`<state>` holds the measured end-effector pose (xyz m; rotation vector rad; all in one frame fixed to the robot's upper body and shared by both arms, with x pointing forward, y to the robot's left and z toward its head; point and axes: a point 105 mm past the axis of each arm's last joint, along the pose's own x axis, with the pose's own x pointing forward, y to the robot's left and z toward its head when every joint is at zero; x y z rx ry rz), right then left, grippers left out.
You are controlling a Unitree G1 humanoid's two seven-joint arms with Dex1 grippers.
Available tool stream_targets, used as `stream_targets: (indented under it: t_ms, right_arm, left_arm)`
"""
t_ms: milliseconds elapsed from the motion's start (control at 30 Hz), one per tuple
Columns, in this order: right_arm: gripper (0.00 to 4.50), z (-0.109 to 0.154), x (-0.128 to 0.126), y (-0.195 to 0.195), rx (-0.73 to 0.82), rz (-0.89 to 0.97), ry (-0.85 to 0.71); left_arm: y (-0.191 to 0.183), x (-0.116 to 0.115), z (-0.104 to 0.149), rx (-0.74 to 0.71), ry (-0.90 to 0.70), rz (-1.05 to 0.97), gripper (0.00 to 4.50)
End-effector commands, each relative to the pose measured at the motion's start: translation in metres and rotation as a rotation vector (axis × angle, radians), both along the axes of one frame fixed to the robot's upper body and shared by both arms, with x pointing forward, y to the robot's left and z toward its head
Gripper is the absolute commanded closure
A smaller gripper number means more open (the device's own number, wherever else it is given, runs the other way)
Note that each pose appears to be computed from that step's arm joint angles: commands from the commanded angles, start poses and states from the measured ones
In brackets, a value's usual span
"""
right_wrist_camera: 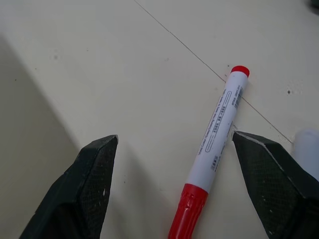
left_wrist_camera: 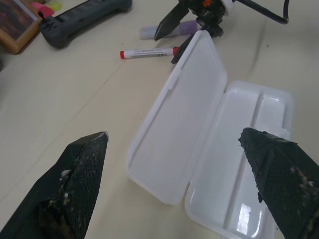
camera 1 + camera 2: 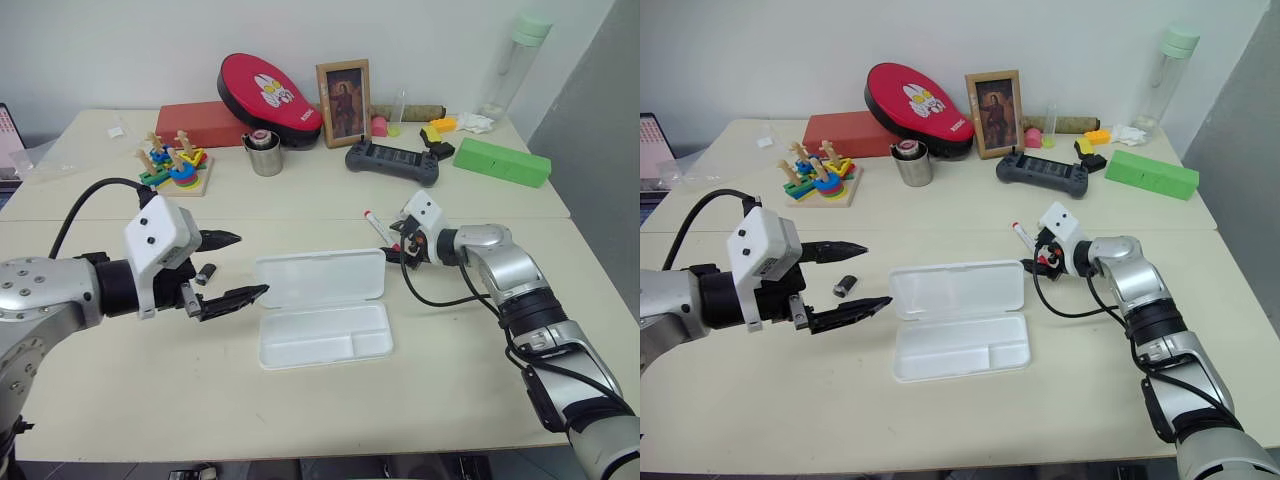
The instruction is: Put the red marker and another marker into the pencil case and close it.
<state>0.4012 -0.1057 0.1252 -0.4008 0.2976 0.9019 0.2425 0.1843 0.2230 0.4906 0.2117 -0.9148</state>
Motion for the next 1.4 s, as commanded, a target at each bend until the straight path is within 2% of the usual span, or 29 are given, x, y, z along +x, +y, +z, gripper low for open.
stream_targets:
  t_ms: [33, 200, 567, 600, 633, 867, 1100, 1400]
  right_arm:
    - [0.69, 0.008, 0.005, 0.003, 0.013, -0.004, -0.016]
    - [0.69, 0.006, 0.014, 0.003, 0.031, -0.042, 0.019]
    - [0.69, -0.005, 0.024, -0.003, 0.067, -0.127, 0.125]
    - [1.04, -0.008, 0.025, -0.005, 0.066, -0.140, 0.134]
    - [1.16, -0.009, 0.026, -0.006, 0.066, -0.146, 0.138]
    - [2.89, -0.011, 0.024, -0.005, 0.051, -0.132, 0.137]
    - [4.24, -0.011, 0.023, -0.004, 0.037, -0.123, 0.128]
    - [4.24, -0.009, 0.023, -0.002, 0.014, -0.100, 0.096]
  left_arm:
    - [-0.003, -0.004, 0.019, 0.035, -0.075, -0.021, 0.00]
    - [-0.010, 0.000, 0.029, 0.027, -0.119, -0.039, 0.00]
    - [-0.011, 0.003, 0.032, 0.026, -0.140, -0.030, 0.00]
    - [-0.010, 0.003, 0.032, 0.027, -0.143, -0.029, 0.00]
    - [-0.010, 0.003, 0.032, 0.027, -0.143, -0.029, 0.00]
    - [-0.008, 0.005, 0.033, 0.028, -0.155, -0.021, 0.00]
    - [-0.007, 0.005, 0.032, 0.026, -0.153, -0.021, 0.00]
    - [-0.007, 0.006, 0.032, 0.026, -0.158, -0.023, 0.00]
